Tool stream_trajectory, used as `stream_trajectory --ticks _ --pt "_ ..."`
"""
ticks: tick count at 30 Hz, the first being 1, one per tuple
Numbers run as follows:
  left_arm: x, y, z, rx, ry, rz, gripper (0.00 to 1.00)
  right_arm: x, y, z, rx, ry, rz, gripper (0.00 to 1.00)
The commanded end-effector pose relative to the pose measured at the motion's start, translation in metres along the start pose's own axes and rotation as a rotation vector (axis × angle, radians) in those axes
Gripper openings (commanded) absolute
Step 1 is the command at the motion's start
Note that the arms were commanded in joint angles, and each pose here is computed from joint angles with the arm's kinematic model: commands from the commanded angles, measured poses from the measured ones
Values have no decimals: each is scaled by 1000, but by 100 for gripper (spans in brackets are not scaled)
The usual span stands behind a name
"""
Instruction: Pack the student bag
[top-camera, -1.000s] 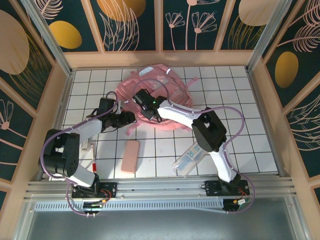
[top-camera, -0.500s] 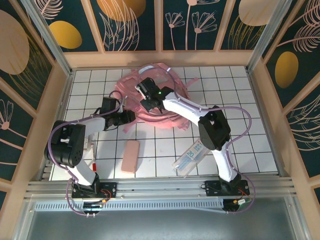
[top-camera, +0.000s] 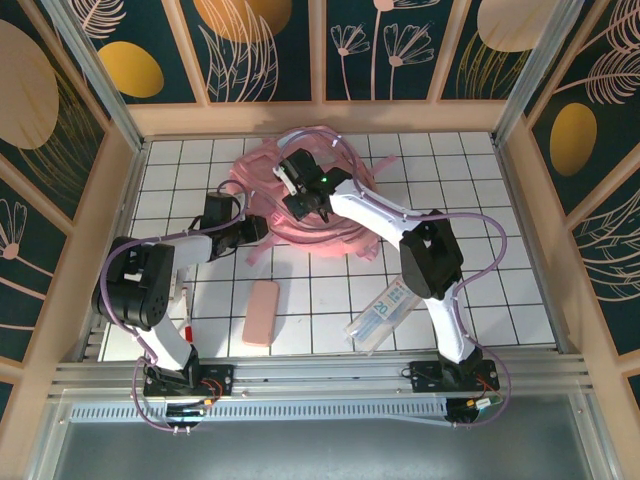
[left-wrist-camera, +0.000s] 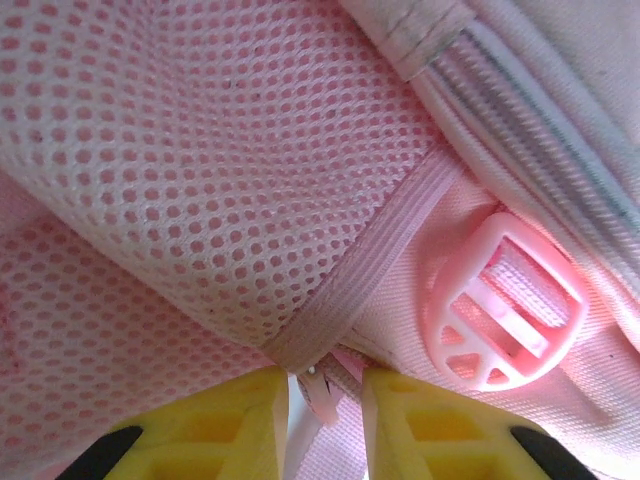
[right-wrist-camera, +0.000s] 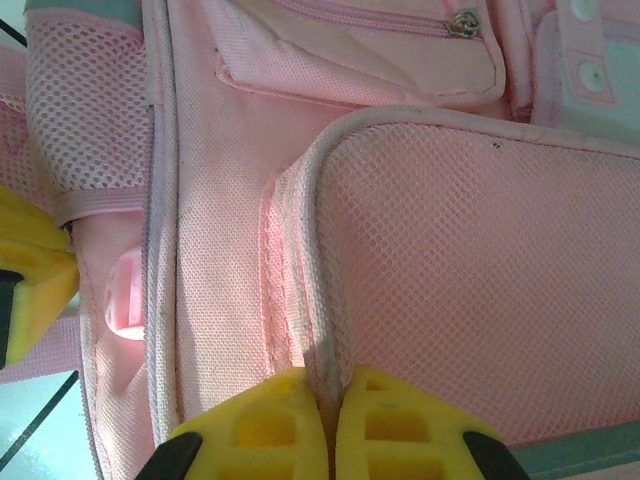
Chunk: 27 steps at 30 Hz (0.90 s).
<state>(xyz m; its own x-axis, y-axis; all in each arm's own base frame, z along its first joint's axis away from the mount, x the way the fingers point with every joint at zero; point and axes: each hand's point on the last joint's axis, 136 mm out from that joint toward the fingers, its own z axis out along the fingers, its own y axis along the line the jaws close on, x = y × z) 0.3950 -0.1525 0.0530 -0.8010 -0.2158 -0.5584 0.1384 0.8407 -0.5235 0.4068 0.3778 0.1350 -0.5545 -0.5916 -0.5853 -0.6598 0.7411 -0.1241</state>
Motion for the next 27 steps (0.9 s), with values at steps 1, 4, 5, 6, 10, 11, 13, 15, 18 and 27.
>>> stream_trajectory --ticks 1,4,5,6,10,11,13,15,18,27 --pt "-3 -4 7 60 -32 70 26 -31 -2 -36 -26 -95 30 0" --pt "0 4 13 30 -17 73 25 -32 -3 -37 -28 -97 34 0" --pt "2 6 15 22 -10 73 25 -32 -2 -38 -28 -97 36 0" --pt "4 9 16 12 -6 66 24 -33 -3 -38 -26 -99 38 0" --pt "9 14 18 -5 2 56 5 -32 -6 -38 -12 -98 36 0" --pt "9 13 18 5 4 60 0 -32 -7 -39 -6 -98 37 0" --pt "8 10 14 9 0 66 0 -30 -10 -38 9 -92 41 0" --pt "6 5 6 20 -13 91 0 -29 -14 -36 17 -86 55 0" --pt "1 -6 -11 41 -37 156 0 -25 -23 -32 24 -71 96 0" --pt "26 -44 -30 220 -31 315 0 -32 -21 -17 -36 -86 169 0"
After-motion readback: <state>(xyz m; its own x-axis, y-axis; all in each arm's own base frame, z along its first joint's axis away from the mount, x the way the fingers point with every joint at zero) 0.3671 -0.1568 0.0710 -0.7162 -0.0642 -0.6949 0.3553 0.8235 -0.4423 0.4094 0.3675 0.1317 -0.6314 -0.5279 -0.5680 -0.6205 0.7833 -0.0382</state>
